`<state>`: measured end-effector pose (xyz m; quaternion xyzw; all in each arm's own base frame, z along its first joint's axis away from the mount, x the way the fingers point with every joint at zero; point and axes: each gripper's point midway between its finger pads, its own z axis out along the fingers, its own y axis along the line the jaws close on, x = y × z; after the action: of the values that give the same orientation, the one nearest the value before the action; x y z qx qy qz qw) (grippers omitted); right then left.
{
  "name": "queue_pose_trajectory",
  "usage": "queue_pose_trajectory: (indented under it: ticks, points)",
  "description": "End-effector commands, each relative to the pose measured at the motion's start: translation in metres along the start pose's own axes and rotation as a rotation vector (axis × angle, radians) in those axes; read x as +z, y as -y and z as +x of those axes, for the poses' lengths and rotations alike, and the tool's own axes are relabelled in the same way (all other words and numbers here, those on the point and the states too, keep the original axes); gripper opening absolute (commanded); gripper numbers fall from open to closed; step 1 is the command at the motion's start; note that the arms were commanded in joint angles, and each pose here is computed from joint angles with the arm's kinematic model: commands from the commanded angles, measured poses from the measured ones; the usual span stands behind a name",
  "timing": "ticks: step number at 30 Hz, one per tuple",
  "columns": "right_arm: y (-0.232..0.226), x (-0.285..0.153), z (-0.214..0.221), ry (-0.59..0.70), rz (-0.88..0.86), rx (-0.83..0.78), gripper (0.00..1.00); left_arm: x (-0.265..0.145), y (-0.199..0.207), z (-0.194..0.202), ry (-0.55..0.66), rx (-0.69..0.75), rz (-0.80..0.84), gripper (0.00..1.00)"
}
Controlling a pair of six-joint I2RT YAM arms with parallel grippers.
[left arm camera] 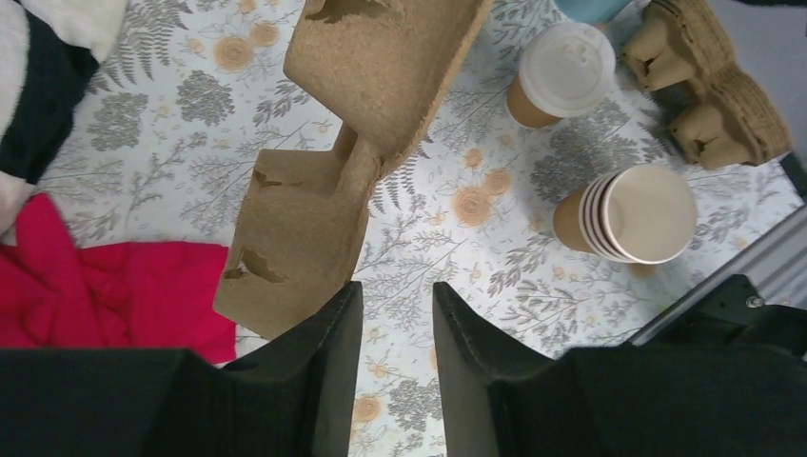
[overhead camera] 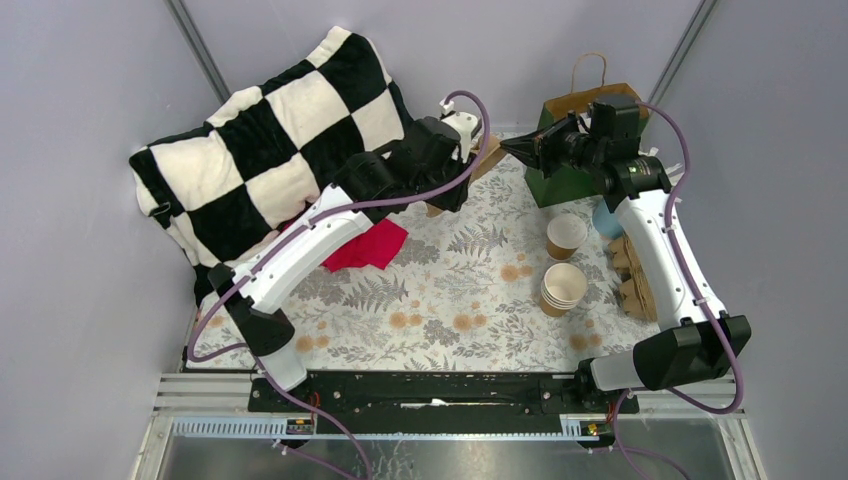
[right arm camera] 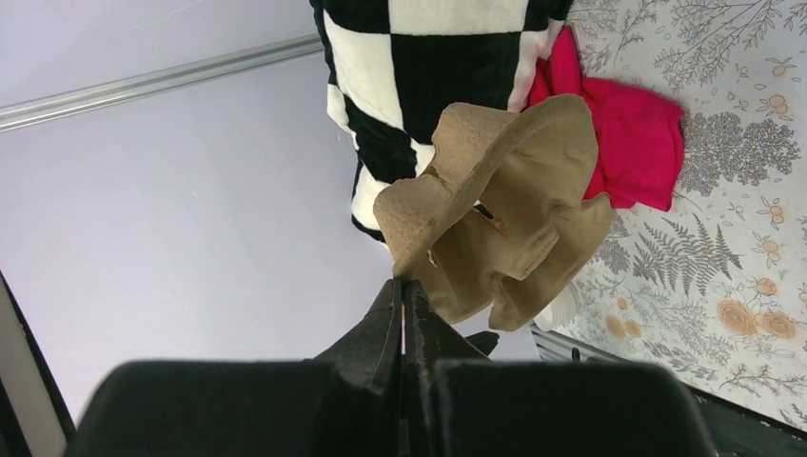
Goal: Pack the takeout coffee
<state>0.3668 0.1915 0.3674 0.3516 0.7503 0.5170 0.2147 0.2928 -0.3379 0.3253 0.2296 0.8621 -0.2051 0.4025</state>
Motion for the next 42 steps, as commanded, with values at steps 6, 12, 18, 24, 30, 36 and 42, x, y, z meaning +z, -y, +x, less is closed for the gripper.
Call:
queue_pose_trajectory:
  ticks: [6,12,18,24,30,36,42]
  points:
    - [-0.015,-0.012,0.012,-0.022,-0.063,-0.008,0.00,-0.028,-0.030,-0.003,0.070,0.014,-0.177,0.47]
    - [-0.016,-0.014,0.012,-0.016,-0.068,-0.002,0.00,-0.017,-0.032,0.003,0.035,0.032,-0.199,0.41]
    - [-0.012,-0.012,0.012,-0.019,-0.064,0.020,0.00,-0.003,-0.030,0.014,-0.020,0.062,-0.194,0.33]
    - [-0.012,-0.008,0.011,-0.023,-0.062,0.039,0.00,0.002,-0.036,0.015,-0.030,0.113,-0.227,0.31]
    - [-0.009,-0.007,0.012,-0.032,-0.059,0.026,0.00,0.006,-0.041,0.012,-0.032,0.140,-0.259,0.01]
    - [0.033,-0.028,0.013,-0.009,0.105,-0.342,0.56,-0.006,-0.049,0.013,-0.021,0.117,-0.276,0.00]
    - [0.089,-0.131,-0.042,0.333,0.575,-0.752,0.66,-0.018,-0.080,0.029,-0.048,0.072,-0.328,0.00]
